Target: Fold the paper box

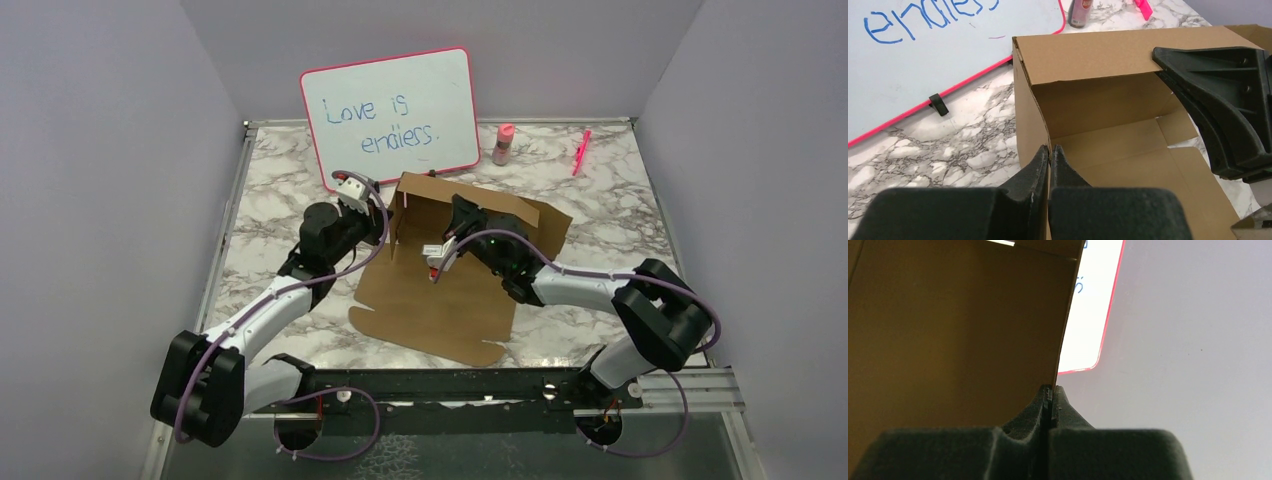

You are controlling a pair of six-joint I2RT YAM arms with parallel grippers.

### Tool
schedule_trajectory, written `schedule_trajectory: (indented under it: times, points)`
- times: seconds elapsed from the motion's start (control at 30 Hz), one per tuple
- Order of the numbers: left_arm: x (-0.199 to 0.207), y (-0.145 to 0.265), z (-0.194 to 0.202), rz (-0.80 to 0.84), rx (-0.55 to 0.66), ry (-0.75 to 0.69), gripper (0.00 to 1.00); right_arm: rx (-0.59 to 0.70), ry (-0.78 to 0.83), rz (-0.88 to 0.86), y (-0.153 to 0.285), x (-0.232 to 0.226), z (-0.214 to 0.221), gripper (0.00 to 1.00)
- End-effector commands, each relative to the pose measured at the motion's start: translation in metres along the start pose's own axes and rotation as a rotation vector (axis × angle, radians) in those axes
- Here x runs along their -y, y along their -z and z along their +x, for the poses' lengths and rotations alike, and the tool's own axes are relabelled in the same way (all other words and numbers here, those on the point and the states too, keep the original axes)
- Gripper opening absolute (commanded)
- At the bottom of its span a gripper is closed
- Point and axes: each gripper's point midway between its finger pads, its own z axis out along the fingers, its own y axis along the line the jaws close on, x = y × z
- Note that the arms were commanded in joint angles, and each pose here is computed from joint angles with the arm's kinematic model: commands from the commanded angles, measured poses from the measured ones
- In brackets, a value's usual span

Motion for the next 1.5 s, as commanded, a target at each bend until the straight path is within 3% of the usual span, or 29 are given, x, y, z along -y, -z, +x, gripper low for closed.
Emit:
schedule_trajectory:
  times: [0.0,0.67,0.77,0.9,1.17,1.33,1.47]
  points:
    - [0.014,0.000,0.007,0.011,0.030,0.019,0.01,0.028,0.074,-0.013,0.001,-0.013,-0.013,0.01]
    - [0.009,0.005,0.052,-0.008,0.004,0.022,0.20,0.004,0.205,-0.035,0.008,-0.031,-0.017,0.01]
    - [0.008,0.005,0.043,-0.021,0.029,0.031,0.27,0.000,0.204,-0.044,0.008,-0.032,-0.016,0.01]
    - [0.010,0.005,0.020,-0.030,0.089,0.059,0.47,-0.013,0.192,-0.061,0.008,-0.034,-0.013,0.01]
    - [0.019,0.011,-0.061,-0.026,0.278,0.007,0.69,-0.010,0.176,-0.082,0.008,-0.040,-0.014,0.01]
    - [0.000,0.013,-0.080,-0.066,0.322,-0.069,0.72,-0.008,0.167,-0.081,0.007,-0.037,-0.014,0.01]
    - [-0.026,0.019,-0.082,-0.047,0.364,-0.046,0.72,-0.008,0.158,-0.085,0.007,-0.039,-0.014,0.01]
